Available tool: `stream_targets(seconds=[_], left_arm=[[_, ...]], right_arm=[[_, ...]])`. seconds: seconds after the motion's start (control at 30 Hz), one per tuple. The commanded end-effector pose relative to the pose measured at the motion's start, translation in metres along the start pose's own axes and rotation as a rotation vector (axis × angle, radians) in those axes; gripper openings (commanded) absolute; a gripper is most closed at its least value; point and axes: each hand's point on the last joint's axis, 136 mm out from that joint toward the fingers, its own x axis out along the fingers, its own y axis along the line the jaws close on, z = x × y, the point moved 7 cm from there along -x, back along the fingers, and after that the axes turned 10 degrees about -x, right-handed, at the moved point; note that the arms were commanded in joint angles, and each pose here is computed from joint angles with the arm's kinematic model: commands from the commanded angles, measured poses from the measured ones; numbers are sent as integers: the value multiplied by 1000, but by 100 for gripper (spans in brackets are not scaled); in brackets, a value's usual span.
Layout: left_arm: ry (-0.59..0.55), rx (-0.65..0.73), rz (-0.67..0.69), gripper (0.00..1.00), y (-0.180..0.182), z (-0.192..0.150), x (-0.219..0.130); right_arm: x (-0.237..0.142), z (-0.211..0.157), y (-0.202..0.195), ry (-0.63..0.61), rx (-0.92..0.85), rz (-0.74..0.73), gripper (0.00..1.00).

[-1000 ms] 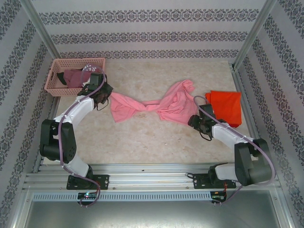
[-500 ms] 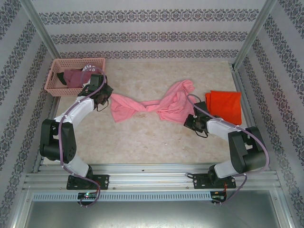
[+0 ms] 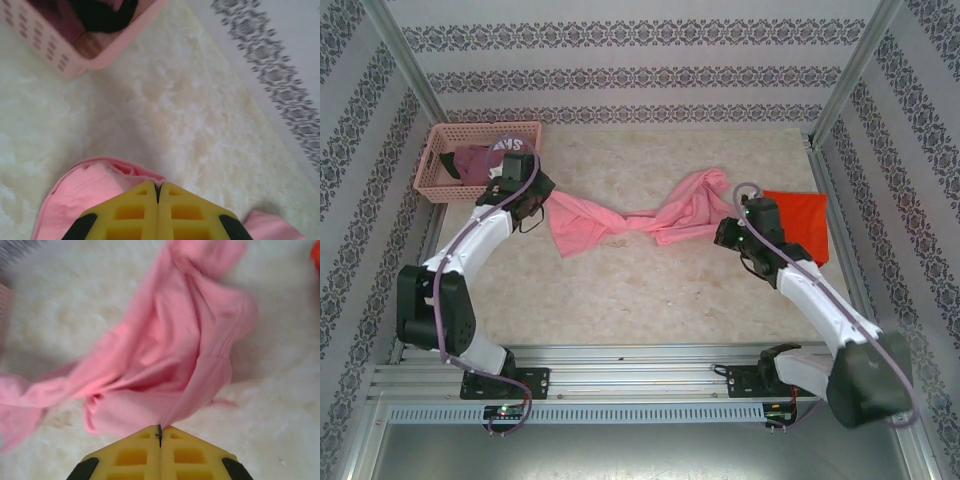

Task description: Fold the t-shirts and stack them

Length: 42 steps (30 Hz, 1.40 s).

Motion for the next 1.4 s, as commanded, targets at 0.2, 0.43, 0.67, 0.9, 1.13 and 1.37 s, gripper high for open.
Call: stream_targets(seconds=[0.2,0.43,0.67,0.9,1.13,1.37], left_arm=[[-248,51,-195,0,-41,47,-124],[-301,74,-252,0,-44,54,-173],[-245,87,-250,0,-67,56,-124],[-155,64,-243,0,-105,65,-41],[-186,70,-338,0,-158,99,-54],[-309,98,-383,0,-156,114,-118]], right_arm=[[-149,77,33,-520,-176,32,0],[-204,95,50,-718,-221,113,0],[-162,128,55,-650,-282,40,0],[-76,183,58,-568,-287,75,0],[-96,250,88,-695,-315,203,0],[-157,247,96,-813,-374,194,0]])
